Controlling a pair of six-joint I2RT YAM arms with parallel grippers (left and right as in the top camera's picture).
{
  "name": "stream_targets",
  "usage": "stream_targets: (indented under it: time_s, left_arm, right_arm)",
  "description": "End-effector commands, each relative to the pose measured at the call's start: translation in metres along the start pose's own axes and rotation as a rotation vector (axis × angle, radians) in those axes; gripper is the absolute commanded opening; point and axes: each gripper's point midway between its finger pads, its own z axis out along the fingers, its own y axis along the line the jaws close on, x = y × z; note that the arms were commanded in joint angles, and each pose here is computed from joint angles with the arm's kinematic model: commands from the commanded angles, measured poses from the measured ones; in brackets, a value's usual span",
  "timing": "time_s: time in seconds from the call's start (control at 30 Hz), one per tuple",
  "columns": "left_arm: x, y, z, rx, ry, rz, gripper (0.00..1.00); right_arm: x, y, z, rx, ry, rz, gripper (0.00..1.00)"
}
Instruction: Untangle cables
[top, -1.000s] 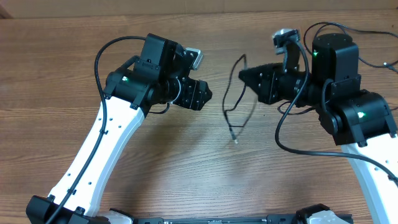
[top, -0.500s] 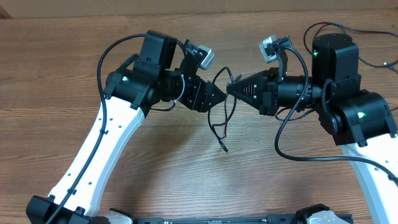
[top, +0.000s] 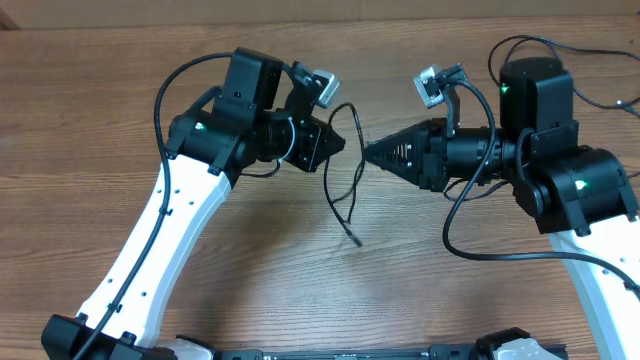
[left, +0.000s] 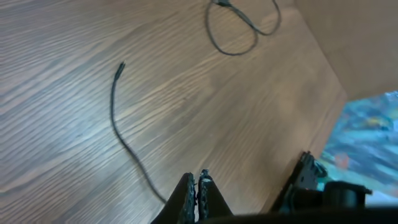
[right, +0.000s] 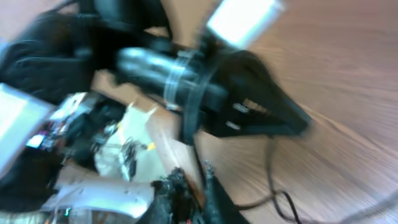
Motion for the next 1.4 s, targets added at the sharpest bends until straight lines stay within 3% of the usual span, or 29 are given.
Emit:
stream_targets:
  time_s: [0.0, 0.17, 0.23, 0.27, 0.37, 0.5, 0.57, 0.83, 1.03, 1.23, 1.37]
  left_arm:
    - [-0.011, 0.009, -0.023, -0.045, -0.064, -0.060, 0.04]
    - [-0.018, 0.014, -0.055, -0.078, -0.126, -0.081, 0.04]
    - [-0.021, 0.012, -0.068, -0.088, -0.160, -0.073, 0.04]
    - [-0.023, 0.011, -0.074, -0.099, -0.178, -0.068, 0.04]
    - [-0.024, 0.011, -0.086, -0.136, -0.215, -0.123, 0.04]
    - [-0.024, -0.008, -0.096, -0.056, -0.248, -0.312, 0.04]
    - [-0.028, -0.024, -0.099, 0.028, -0.254, -0.317, 0.04]
    - [-0.051, -0.039, -0.114, 0.113, -0.345, -0.371, 0.04]
    - [-0.060, -0.042, -0.120, 0.156, -0.376, -0.444, 0.04]
    - [-0.069, -0.067, -0.129, 0.303, -0.367, -0.424, 0.04]
    - [-0.073, -0.058, -0.135, 0.285, -0.394, -0.431, 0.04]
  right_arm:
    - [-0.007, -0.038, -0.009, 0.248, -0.046, 0.016, 0.06]
    - [-0.006, -0.076, -0.023, 0.475, -0.080, 0.097, 0.07]
    - [-0.006, -0.076, -0.023, 0.474, -0.079, 0.098, 0.19]
    - [-0.005, -0.074, -0.022, 0.463, -0.075, 0.099, 0.33]
    - [-0.002, -0.069, -0.018, 0.427, -0.059, 0.105, 0.54]
    - [0.003, -0.076, -0.013, 0.430, -0.028, 0.131, 0.69]
    - [0.006, -0.078, -0.009, 0.414, -0.005, 0.148, 0.73]
    - [0.020, -0.058, 0.017, 0.186, 0.119, 0.076, 0.78]
    - [0.031, -0.058, 0.028, 0.161, 0.183, 0.011, 0.78]
    - [0.038, -0.047, 0.039, 0.124, 0.222, -0.089, 0.79]
    - [0.041, -0.042, 0.043, 0.112, 0.235, -0.098, 0.70]
